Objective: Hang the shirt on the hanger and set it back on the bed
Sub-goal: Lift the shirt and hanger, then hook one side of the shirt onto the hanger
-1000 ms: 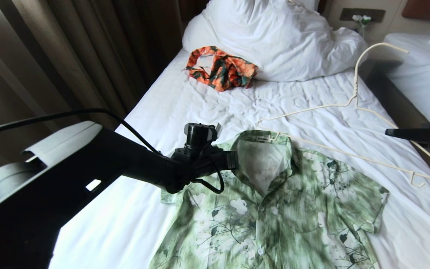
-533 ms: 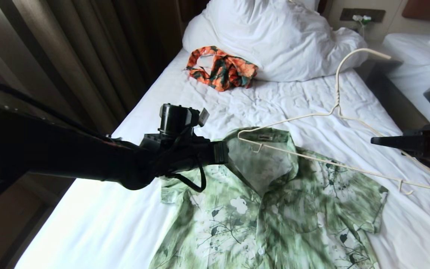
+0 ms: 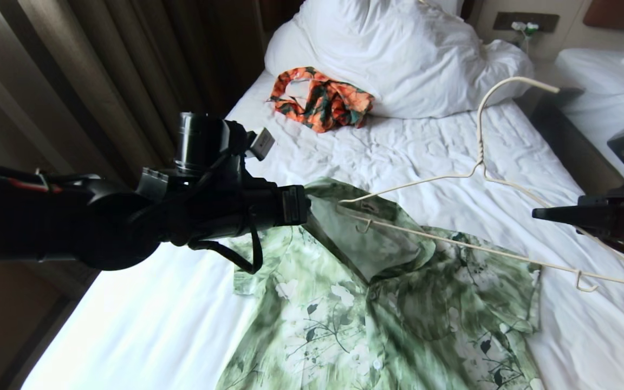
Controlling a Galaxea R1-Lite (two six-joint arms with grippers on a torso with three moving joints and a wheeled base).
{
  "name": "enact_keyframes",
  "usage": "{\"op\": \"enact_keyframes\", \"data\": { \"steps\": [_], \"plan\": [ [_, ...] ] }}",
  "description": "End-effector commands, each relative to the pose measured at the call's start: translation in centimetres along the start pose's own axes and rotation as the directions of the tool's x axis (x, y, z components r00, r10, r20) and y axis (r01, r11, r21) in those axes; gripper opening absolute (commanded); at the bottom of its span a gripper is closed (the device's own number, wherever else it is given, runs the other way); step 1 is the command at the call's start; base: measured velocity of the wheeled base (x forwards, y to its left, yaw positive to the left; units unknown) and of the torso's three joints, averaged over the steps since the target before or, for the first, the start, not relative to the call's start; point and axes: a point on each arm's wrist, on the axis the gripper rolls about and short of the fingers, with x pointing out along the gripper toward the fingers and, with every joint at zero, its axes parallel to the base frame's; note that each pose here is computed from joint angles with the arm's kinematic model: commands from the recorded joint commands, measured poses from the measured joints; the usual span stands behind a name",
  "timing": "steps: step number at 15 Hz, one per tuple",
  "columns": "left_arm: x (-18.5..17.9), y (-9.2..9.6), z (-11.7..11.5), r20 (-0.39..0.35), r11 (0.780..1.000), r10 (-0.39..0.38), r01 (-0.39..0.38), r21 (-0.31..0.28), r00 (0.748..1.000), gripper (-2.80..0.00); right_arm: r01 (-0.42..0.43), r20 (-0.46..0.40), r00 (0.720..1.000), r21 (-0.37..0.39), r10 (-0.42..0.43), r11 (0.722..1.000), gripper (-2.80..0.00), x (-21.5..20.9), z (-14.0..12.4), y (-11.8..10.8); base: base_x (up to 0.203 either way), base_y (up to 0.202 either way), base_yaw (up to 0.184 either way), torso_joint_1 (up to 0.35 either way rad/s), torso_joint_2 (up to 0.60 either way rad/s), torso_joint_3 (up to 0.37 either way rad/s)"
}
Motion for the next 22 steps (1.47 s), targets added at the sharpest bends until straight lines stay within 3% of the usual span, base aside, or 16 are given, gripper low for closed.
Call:
{"op": "enact_keyframes", "data": {
  "steps": [1, 8, 11, 14, 19, 22],
  "plan": [
    [-1.2, -0.9, 0.8, 0.035, 1.0, -0.026, 0.026, 0.007, 0.999, -2.8, -0.03, -0.009, 1.0, 0.004, 0.03, 1.0, -2.8, 0.7, -0.2, 0.1, 0.0, 0.0, 0.0, 0.0, 0.0, 0.0],
    [-4.1, -6.3, 1.7, 0.033, 0.996, -0.064, 0.062, 0.059, 0.997, -2.8, -0.117, -0.051, 0.992, -0.038, 0.115, 0.992, -2.8, 3.4, 0.0, 0.2, 0.0, 0.0, 0.0, 0.0, 0.0, 0.0],
    [-4.9, -9.0, 0.5, 0.028, 0.995, -0.028, 0.025, 0.094, 0.999, -2.8, -0.122, -0.05, 0.992, -0.094, 0.118, 0.988, -2.8, 3.5, 0.5, 0.5, 0.0, 0.0, 0.0, 0.0, 0.0, 0.0],
    [-6.4, -11.9, 1.0, 0.051, 0.991, -0.082, 0.076, 0.109, 0.995, -2.8, -0.149, -0.063, 0.988, -0.096, 0.143, 0.984, -2.8, 4.3, 0.4, 0.5, 0.0, 0.0, 0.0, 0.0, 0.0, 0.0],
    [-7.0, -12.7, 1.2, 0.04, 0.991, -0.109, 0.105, 0.088, 0.993, -2.8, -0.172, -0.073, 0.984, -0.128, 0.164, 0.977, -2.8, 5.1, 0.3, 0.2, 0.0, 0.0, 0.0, 0.0, 0.0, 0.0],
    [-5.8, -12.9, 0.0, -0.018, 0.994, -0.106, 0.106, 0.028, 0.994, -2.8, -0.172, -0.071, 0.984, -0.152, 0.162, 0.973, -2.8, 5.0, -0.5, 0.0, 0.0, 0.0, 0.0, 0.0, 0.0, 0.0]
  ]
}}
